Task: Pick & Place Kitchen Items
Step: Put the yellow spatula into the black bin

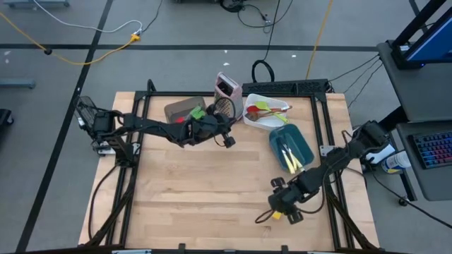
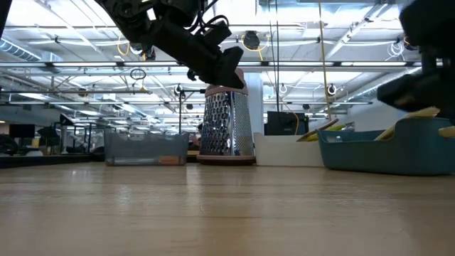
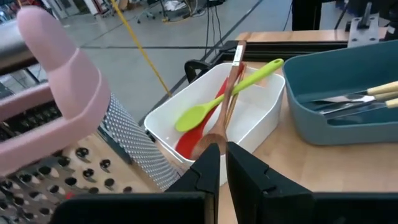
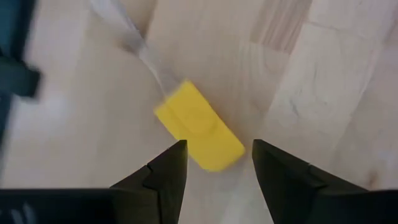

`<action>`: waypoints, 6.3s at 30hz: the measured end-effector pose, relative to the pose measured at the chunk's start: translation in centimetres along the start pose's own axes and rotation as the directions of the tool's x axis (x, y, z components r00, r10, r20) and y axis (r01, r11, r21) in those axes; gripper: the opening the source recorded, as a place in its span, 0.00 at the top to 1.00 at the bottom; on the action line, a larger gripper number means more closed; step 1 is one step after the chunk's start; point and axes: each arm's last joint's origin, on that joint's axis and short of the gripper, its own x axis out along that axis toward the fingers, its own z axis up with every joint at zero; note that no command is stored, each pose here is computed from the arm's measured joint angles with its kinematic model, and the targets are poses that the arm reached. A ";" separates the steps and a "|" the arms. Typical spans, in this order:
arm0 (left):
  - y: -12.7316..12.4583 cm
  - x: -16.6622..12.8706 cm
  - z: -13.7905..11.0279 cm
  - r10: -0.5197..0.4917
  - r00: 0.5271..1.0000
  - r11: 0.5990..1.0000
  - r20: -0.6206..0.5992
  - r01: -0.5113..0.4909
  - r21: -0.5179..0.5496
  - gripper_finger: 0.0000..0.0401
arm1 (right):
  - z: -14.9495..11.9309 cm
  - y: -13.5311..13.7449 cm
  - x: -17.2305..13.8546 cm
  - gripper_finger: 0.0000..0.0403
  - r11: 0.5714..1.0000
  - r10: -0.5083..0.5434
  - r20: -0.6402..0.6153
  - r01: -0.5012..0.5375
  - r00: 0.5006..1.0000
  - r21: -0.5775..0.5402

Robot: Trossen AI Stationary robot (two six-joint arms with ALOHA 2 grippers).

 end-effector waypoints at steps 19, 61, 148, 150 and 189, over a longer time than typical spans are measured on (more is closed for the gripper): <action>-0.5 -0.1 -0.6 -0.093 0.994 0.981 -0.052 0.083 -0.174 0.92 | -1.6 0.8 1.3 0.58 0.915 -0.102 0.037 0.108 0.994 -0.388; 0.3 0.2 -0.7 -0.072 0.995 0.991 -0.065 0.065 -0.113 0.92 | -5.0 -1.4 4.7 0.87 0.886 0.003 0.419 0.192 0.908 -0.423; 0.8 0.4 -1.0 -0.084 0.992 0.993 -0.092 0.075 -0.096 0.92 | -6.6 -8.0 -8.2 0.92 0.510 -0.718 0.525 0.859 0.457 -0.050; 0.8 0.4 -1.1 -0.084 0.992 0.993 -0.094 0.075 -0.094 0.92 | -7.1 -8.5 -8.9 0.91 0.443 -0.793 0.474 0.896 0.384 0.015; -4.6 -2.2 1.0 -0.608 0.785 0.790 0.114 0.587 0.177 0.88 | -6.4 -9.4 -6.7 0.93 0.731 -0.664 0.460 0.385 0.589 0.563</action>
